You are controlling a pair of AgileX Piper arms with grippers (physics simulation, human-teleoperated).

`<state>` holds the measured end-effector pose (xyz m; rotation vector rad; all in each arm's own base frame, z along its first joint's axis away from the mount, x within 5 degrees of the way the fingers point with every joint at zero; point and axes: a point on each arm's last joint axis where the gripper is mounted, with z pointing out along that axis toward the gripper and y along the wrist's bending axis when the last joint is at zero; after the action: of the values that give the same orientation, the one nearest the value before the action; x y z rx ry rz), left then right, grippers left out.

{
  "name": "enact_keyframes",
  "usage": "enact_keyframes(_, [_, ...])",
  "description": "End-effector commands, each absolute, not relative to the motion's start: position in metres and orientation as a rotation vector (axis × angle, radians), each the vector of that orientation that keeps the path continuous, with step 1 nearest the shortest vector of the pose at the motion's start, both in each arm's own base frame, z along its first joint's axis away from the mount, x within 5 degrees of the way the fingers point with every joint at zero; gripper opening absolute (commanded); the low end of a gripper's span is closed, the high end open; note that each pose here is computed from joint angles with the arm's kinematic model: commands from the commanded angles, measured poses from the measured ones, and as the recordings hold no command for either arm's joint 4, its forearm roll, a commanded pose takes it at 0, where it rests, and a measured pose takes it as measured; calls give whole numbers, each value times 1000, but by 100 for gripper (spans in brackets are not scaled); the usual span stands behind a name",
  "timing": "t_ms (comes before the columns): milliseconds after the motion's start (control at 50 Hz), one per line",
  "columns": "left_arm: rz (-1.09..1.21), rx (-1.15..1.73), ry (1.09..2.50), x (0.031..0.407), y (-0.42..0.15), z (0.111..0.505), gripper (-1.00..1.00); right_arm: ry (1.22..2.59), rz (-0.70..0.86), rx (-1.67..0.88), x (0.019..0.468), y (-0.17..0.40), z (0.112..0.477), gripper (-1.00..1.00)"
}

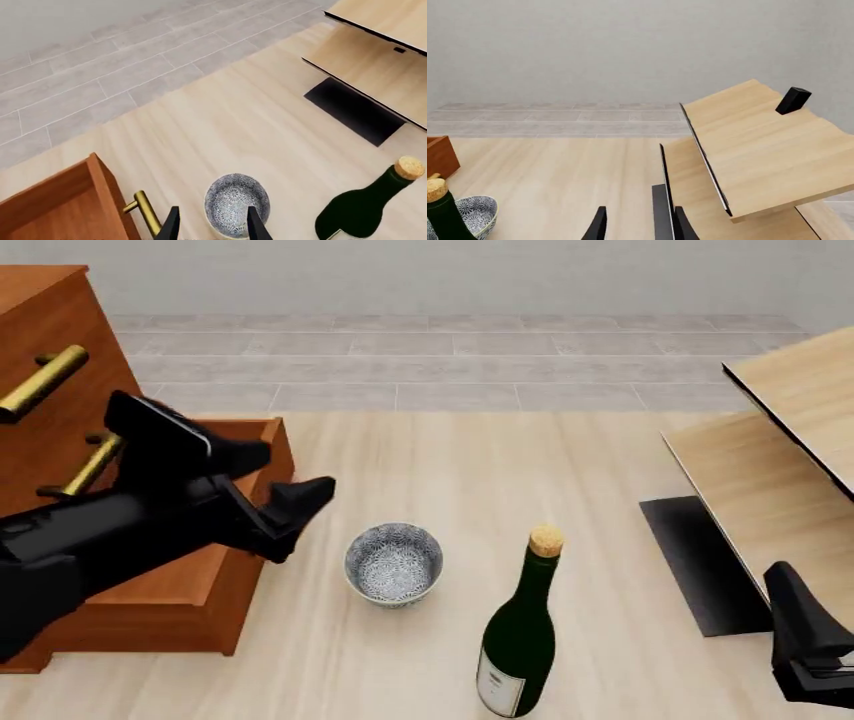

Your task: Put the bowl on top of the cabinet.

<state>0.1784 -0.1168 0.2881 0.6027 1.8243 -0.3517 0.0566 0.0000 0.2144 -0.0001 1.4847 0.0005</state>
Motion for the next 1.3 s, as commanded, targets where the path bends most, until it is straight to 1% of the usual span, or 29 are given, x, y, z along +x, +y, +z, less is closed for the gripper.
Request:
enact_keyframes(20, [-346,591,1881,194,-124,277,100,1485,1,0,57,0,214,100])
enact_keyframes(140, [-349,578,1915,201,-127,268,100,1485,1,0,57,0,214,100])
enact_keyframes(600, [-367,628,1938,208,-144,256,100,1485,0,0,57,0,214,100])
enact_keyframes(720, [-377,643,1950,209,-149,251,100,1485,0,0,57,0,214,100])
enact_keyframes(740, [-388,624,1972,211,-150,248,100,1485,0,0,57,0,214,100])
enact_keyframes(880, [-367,656,1977,216,-154,235,100,1485,1,0,57,0,214,100])
enact_keyframes(1120, [-369,668,1991,219,-159,232,100,1485,0,0,57,0,214,100])
enact_keyframes(1300, [-367,681,2007,219,-161,223,100,1485,0,0,57,0,214,100])
